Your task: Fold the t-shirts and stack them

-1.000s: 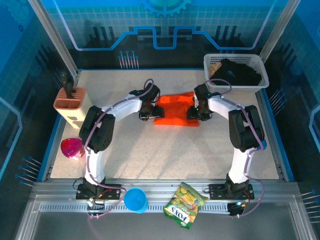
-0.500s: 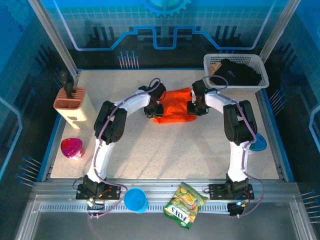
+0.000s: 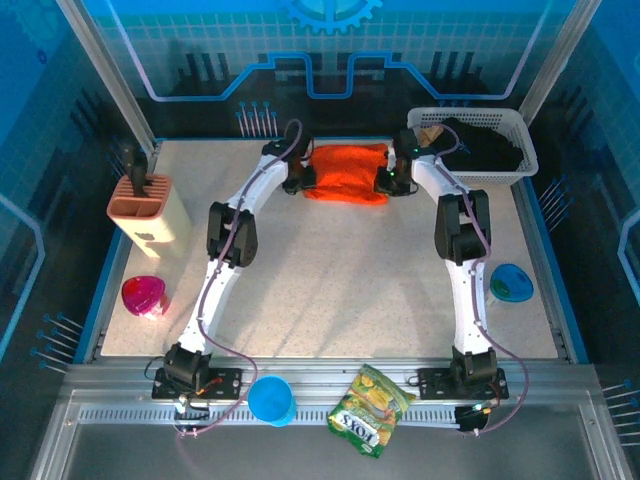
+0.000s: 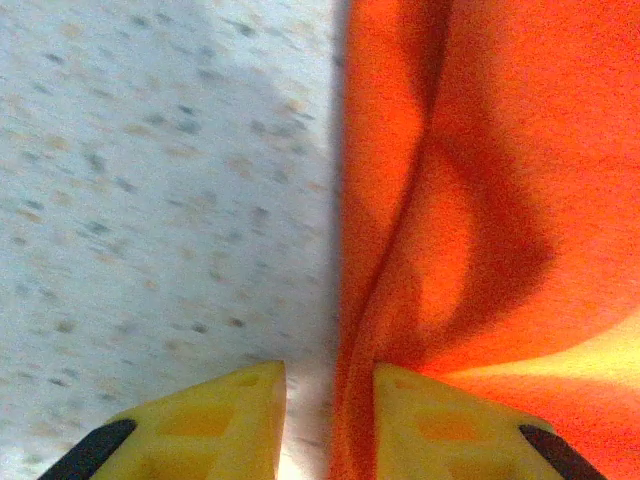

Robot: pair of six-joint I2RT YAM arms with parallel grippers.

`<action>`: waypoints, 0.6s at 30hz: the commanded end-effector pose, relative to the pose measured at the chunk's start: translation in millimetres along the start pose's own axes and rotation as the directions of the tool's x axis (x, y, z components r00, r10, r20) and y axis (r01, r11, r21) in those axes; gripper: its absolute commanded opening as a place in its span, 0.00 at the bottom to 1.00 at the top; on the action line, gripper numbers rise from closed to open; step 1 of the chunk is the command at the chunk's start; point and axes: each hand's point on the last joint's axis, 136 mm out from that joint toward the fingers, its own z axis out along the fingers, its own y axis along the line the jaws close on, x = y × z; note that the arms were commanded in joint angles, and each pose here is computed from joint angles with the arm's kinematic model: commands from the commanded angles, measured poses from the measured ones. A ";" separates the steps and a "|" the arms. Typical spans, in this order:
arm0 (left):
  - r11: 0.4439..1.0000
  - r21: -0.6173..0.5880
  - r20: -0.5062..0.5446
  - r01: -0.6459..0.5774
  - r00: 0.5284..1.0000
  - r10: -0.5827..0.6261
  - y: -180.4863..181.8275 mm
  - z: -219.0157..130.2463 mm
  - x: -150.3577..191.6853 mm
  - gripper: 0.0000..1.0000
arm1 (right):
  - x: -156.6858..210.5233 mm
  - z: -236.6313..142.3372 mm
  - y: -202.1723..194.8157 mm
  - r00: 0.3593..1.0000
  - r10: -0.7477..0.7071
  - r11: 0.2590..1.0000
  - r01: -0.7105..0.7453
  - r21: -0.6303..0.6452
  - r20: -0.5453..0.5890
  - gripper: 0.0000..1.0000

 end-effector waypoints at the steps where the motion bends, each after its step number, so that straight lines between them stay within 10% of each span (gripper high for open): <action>1: 0.997 0.009 0.051 -0.071 0.996 0.071 -0.1 3.3 -14.2 0.30 | 8.4 16.6 -10.7 0.996 0.046 0.999 -0.046 0.001 -0.073 0.18; 7: 0.994 0.012 0.097 -0.109 0.989 0.107 -3.6 -2.3 -25.8 0.35 | 7.2 28.4 -12.2 0.994 0.069 0.998 -0.069 -0.005 -0.083 0.21; 18: 0.979 0.074 0.329 -0.190 0.931 0.156 -38.2 -105.7 -83.3 0.66 | -38.4 -67.8 28.4 0.995 -0.050 0.998 0.053 -0.030 0.090 0.72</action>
